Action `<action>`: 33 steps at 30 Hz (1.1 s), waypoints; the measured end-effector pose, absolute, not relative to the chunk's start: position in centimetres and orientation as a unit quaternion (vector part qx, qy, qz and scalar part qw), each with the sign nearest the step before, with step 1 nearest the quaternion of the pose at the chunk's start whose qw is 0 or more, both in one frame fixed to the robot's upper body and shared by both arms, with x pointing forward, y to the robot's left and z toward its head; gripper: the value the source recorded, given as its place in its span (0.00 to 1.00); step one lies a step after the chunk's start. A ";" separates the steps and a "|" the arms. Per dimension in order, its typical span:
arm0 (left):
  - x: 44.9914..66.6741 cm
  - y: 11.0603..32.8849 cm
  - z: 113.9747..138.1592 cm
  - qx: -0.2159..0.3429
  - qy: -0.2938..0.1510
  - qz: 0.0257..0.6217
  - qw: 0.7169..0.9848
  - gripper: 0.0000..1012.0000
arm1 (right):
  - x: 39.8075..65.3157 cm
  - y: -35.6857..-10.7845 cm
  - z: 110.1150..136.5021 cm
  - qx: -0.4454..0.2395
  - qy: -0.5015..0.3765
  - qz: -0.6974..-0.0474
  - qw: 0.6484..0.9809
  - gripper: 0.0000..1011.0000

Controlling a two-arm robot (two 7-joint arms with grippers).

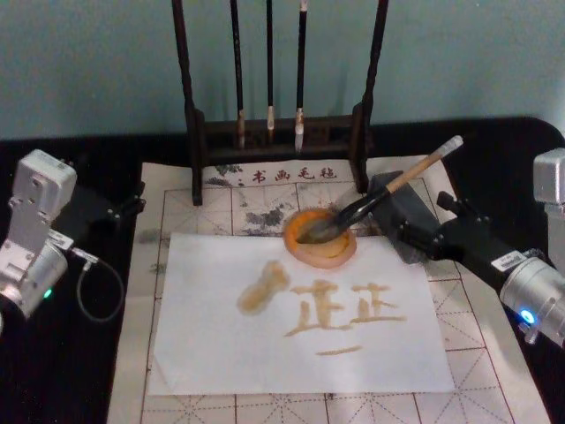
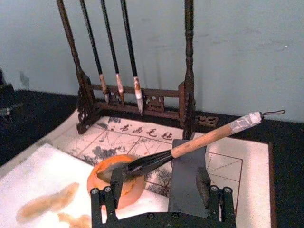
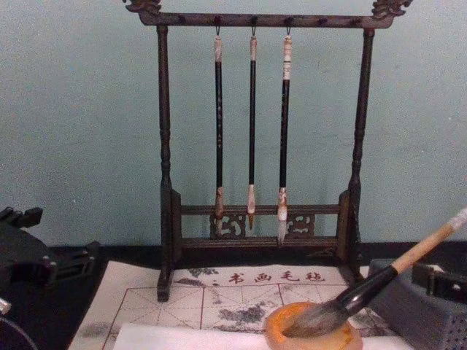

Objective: Pick up the brush from the inkstone, write on the paper, then place the brush back to its original position.

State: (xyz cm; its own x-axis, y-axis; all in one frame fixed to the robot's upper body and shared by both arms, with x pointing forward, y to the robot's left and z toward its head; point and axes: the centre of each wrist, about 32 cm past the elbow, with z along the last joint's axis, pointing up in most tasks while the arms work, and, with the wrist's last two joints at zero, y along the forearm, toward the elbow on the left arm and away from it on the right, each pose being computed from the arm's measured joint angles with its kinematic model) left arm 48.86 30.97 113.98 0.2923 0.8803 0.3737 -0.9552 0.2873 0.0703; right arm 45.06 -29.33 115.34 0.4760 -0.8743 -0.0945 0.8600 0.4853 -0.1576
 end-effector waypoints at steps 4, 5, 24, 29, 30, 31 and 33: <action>48.9 31.0 114.0 0.141 -0.132 0.580 0.791 0.99 | 45.1 -29.3 115.1 -0.059 0.071 -0.503 0.859 0.99; 48.9 31.0 114.0 0.141 -0.132 0.580 0.791 0.99 | 45.1 -29.3 115.1 -0.061 0.070 -0.504 0.859 0.99; 48.9 31.0 114.0 0.141 -0.132 0.580 0.791 0.99 | 45.1 -29.3 115.1 -0.062 0.072 -0.506 0.857 0.99; 48.9 31.0 114.0 0.141 -0.132 0.580 0.791 0.99 | 45.1 -29.3 115.1 -0.061 0.073 -0.506 0.857 0.99; 48.9 31.0 114.0 0.141 -0.132 0.580 0.791 0.99 | 45.1 -29.3 115.1 -0.061 0.073 -0.506 0.857 0.99; 48.9 31.0 114.0 0.141 -0.132 0.580 0.791 0.99 | 45.1 -29.3 115.1 -0.061 0.073 -0.506 0.857 0.99; 48.9 31.0 114.0 0.141 -0.132 0.580 0.791 0.99 | 45.1 -29.3 115.1 -0.061 0.073 -0.506 0.857 0.99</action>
